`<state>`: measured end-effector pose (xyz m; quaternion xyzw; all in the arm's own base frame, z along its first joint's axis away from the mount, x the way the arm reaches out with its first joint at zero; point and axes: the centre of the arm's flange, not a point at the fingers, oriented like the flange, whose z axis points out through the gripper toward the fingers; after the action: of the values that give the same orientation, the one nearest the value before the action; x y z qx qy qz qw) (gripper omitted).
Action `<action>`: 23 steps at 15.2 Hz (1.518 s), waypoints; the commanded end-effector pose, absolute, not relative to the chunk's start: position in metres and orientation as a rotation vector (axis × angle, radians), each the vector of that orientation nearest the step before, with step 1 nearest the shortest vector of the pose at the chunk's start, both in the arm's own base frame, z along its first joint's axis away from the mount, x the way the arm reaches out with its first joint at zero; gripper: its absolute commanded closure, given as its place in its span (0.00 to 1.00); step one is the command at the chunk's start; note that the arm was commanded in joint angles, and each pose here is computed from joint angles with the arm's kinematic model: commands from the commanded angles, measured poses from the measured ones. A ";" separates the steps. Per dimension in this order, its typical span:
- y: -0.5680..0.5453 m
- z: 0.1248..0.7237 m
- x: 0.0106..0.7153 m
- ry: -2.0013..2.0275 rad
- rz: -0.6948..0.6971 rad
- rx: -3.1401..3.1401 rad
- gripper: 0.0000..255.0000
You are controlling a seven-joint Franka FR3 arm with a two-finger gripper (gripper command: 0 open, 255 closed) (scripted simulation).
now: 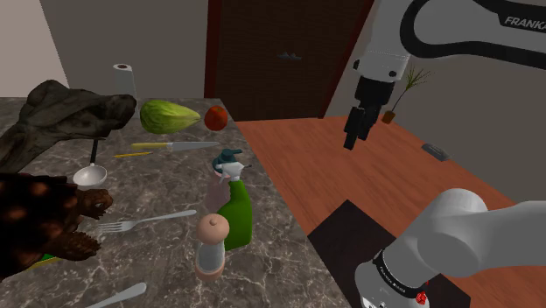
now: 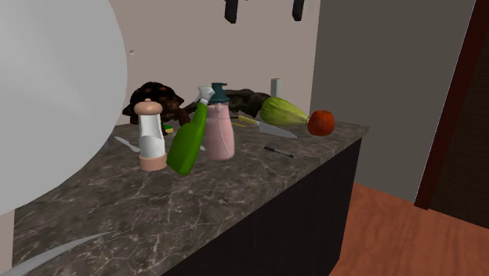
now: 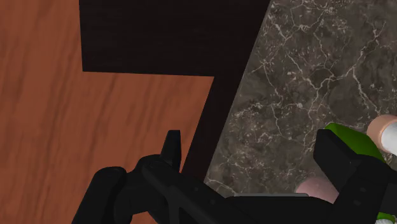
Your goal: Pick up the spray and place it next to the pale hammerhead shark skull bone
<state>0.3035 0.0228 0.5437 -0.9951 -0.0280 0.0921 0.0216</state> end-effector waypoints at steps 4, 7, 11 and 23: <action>0.061 0.527 0.301 -0.055 0.161 -3.129 0.00; 0.099 0.509 0.301 -0.022 0.033 -3.169 0.00; 0.148 0.483 0.304 0.023 -0.142 -3.213 0.00; 0.288 0.397 0.339 0.165 -0.694 -3.278 0.00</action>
<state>0.3341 0.2752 0.4053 -0.9750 0.0447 -0.1910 -0.1040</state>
